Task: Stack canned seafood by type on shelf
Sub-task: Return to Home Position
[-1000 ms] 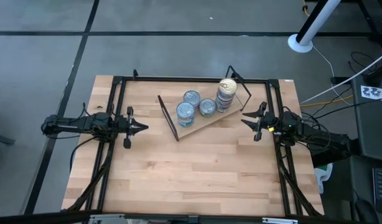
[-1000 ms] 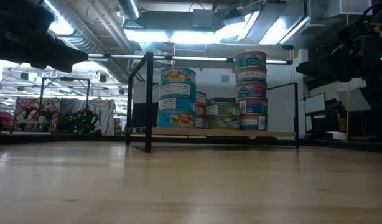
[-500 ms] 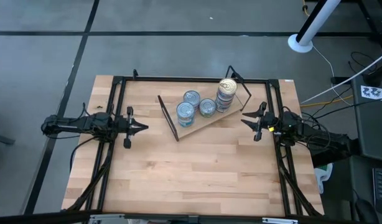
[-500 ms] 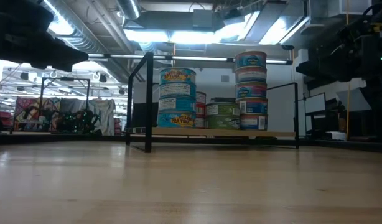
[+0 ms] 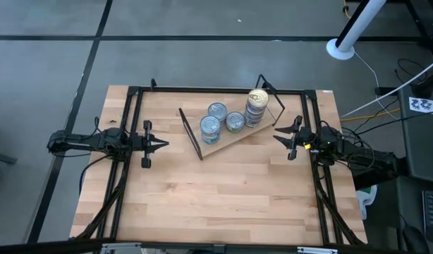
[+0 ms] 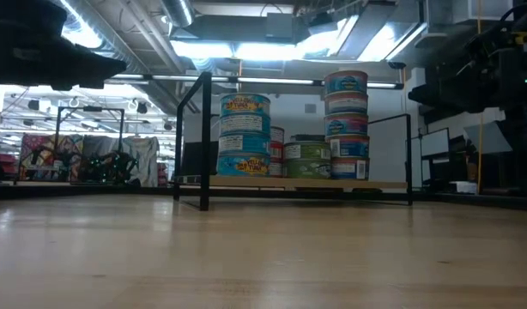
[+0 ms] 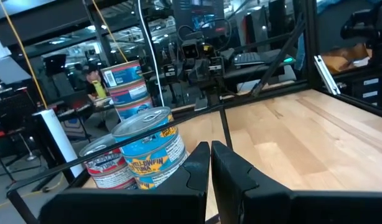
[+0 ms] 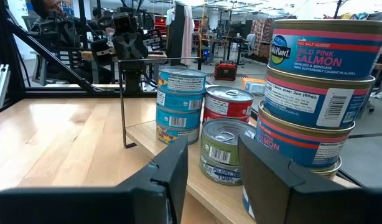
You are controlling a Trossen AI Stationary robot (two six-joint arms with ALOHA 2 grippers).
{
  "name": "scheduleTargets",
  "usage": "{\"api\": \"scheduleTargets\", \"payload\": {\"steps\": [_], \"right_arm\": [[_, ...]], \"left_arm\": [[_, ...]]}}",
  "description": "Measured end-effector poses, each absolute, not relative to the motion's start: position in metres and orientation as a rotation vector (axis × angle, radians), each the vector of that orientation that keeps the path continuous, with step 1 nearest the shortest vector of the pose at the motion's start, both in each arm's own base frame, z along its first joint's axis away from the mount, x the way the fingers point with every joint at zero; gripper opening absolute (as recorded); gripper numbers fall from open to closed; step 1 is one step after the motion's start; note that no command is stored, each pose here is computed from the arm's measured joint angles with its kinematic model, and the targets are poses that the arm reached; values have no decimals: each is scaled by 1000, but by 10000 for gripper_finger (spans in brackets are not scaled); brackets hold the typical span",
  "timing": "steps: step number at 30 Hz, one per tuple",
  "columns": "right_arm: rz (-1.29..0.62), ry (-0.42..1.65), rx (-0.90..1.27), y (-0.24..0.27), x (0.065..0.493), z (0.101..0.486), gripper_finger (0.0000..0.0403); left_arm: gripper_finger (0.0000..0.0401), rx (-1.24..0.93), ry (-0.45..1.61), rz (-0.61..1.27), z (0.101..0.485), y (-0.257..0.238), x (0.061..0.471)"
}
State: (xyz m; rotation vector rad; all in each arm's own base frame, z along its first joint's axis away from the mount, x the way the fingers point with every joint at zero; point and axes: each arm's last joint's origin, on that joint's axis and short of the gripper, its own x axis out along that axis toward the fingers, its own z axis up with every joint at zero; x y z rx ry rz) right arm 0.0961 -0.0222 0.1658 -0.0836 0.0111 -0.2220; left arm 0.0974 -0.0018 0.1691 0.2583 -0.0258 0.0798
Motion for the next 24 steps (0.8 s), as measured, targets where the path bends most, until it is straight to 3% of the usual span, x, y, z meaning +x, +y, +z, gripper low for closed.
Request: {"api": "scheduleTargets", "payload": {"steps": [24], "right_arm": [[-221, 12, -83, -22, 96, 166, 138]], "left_arm": [[13, 237, -24, 77, 169, -2, 97]]}}
